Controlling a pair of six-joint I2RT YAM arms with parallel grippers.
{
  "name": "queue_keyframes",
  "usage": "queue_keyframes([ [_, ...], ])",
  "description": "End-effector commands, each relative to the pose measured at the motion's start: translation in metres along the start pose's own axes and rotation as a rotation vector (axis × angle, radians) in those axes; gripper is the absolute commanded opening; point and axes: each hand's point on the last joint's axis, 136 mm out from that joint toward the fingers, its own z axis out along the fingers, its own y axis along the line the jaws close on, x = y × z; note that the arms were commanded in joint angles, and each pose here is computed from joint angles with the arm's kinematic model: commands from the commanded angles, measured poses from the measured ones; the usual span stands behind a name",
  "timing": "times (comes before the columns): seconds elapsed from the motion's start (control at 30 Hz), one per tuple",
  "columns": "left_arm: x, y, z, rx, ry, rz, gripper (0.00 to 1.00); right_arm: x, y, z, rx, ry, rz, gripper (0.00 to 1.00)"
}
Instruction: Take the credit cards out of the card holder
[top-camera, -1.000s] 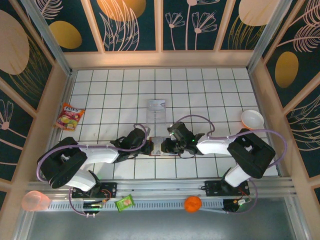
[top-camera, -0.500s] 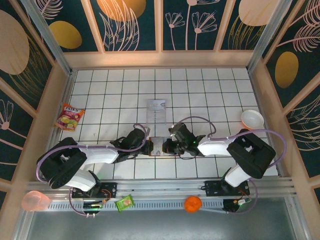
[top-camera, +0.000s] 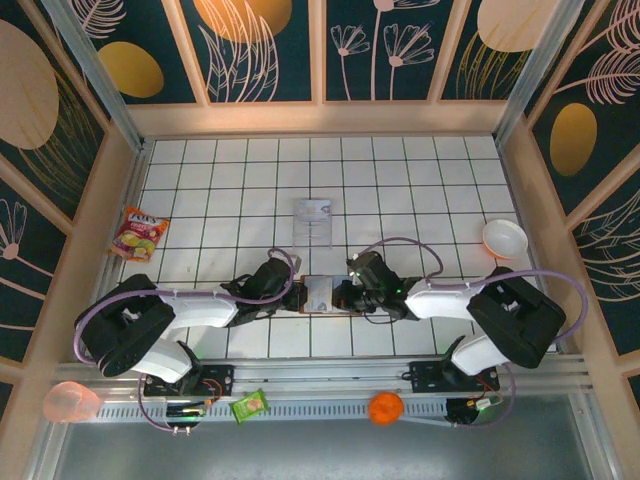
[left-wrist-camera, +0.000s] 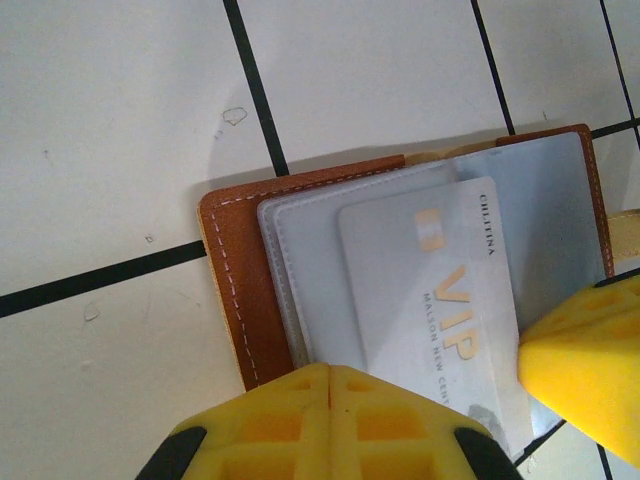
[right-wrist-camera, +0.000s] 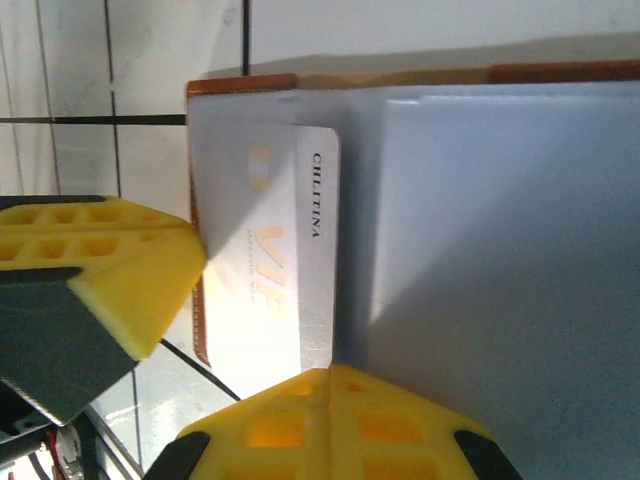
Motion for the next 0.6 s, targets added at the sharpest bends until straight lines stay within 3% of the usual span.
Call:
queue_keyframes([
  [0.0, 0.031, 0.028, 0.004, -0.085, 0.1, -0.016, 0.0, 0.001, -0.012, -0.004, 0.039, -0.014, 0.022, 0.0],
  [0.2, 0.031, 0.028, 0.003, -0.085, 0.097, -0.015, 0.0, -0.002, -0.015, -0.007, 0.057, -0.027, 0.012, 0.0],
  [0.33, 0.031, 0.027, 0.003, -0.084, 0.1, -0.014, 0.0, -0.005, -0.004, -0.005, 0.013, -0.028, -0.011, 0.2],
  [0.57, 0.033, 0.026, 0.004, -0.077, 0.11, -0.008, 0.0, -0.008, 0.0, 0.002, -0.019, -0.015, 0.001, 0.26],
])
